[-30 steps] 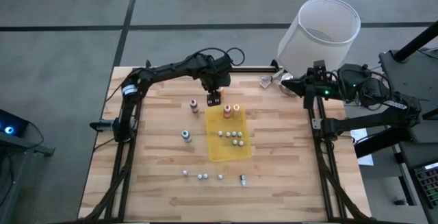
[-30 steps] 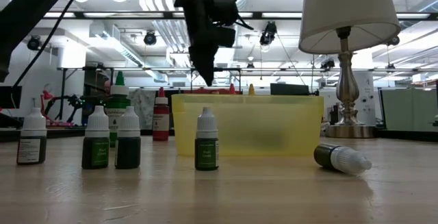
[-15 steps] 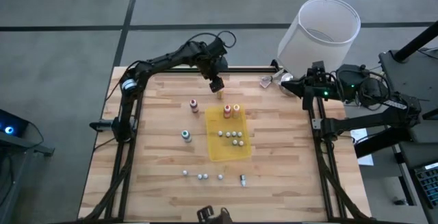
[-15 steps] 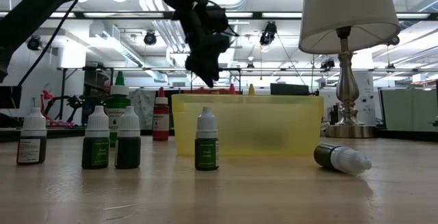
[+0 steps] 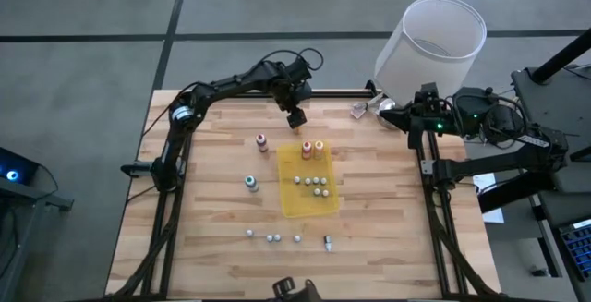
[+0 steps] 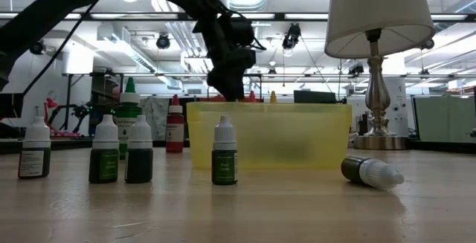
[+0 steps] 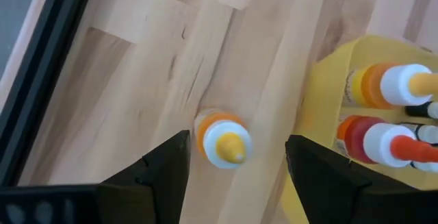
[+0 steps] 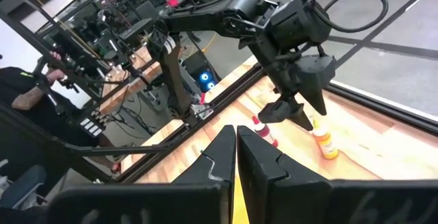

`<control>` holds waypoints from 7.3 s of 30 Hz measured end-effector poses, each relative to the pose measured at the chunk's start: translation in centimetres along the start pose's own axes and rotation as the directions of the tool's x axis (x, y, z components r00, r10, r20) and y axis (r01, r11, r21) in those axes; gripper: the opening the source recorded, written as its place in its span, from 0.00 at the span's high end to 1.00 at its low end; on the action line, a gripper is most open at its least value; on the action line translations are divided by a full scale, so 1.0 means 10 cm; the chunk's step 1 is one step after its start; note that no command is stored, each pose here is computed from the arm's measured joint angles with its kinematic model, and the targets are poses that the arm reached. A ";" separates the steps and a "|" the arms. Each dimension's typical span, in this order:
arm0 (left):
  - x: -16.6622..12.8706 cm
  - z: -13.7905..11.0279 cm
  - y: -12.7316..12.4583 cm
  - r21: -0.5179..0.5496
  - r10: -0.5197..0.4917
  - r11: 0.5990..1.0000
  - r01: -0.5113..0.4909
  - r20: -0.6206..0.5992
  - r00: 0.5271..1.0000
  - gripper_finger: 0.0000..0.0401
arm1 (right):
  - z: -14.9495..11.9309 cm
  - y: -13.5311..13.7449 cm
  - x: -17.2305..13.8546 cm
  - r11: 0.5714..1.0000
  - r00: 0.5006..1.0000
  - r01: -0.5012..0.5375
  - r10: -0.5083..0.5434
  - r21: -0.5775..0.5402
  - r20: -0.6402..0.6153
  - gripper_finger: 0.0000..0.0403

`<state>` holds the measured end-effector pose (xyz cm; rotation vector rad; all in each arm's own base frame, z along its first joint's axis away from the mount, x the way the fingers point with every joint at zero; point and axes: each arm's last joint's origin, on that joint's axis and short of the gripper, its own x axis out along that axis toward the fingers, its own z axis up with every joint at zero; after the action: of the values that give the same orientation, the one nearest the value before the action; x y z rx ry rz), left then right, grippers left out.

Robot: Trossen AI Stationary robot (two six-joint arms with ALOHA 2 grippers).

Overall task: Pick & Place food coloring
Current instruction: Put the large yellow food coloring bottle into the bin, then put the right small black food coloring bottle into the bin

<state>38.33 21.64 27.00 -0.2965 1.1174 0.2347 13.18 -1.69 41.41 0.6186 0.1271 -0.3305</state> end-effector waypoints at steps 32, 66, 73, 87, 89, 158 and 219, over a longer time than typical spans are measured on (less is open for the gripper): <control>0.31 -0.01 -0.06 0.055 0.096 0.994 -0.092 -0.081 0.992 0.60 | 0.00 0.00 0.00 1.000 1.000 0.002 -0.002 -0.001 0.000 0.98; -0.41 0.19 -0.19 0.010 0.111 0.994 -0.110 -0.047 0.993 0.76 | 0.00 0.00 0.00 1.000 1.000 0.003 -0.003 -0.010 -0.003 0.98; -0.69 0.16 -0.42 0.019 0.082 0.997 -0.081 -0.077 0.994 0.76 | 0.00 0.00 0.00 1.000 1.000 0.003 -0.003 -0.019 -0.004 0.98; -0.67 0.06 -1.01 0.099 0.032 0.995 -0.017 -0.153 0.988 0.76 | -0.01 -0.01 0.00 0.999 1.000 0.007 -0.008 -0.039 -0.013 0.98; -0.66 0.05 -1.06 0.098 0.029 0.995 -0.014 -0.154 0.988 0.76 | -0.02 -0.01 0.00 0.999 1.000 0.011 -0.012 -0.041 -0.020 0.98; 0.33 -0.15 -1.00 0.034 0.038 0.999 -0.033 -0.181 0.983 0.76 | -0.03 -0.02 0.00 0.999 0.999 0.018 -0.019 -0.041 -0.030 0.98; -1.50 -0.31 -2.24 0.204 -0.219 0.960 0.193 0.113 0.969 0.81 | -0.32 0.17 0.46 0.842 0.799 -0.493 0.338 -0.220 -0.497 0.98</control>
<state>36.79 -0.99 41.93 -0.2196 0.9593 -0.0387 17.99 0.29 38.77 0.3503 0.4676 0.2781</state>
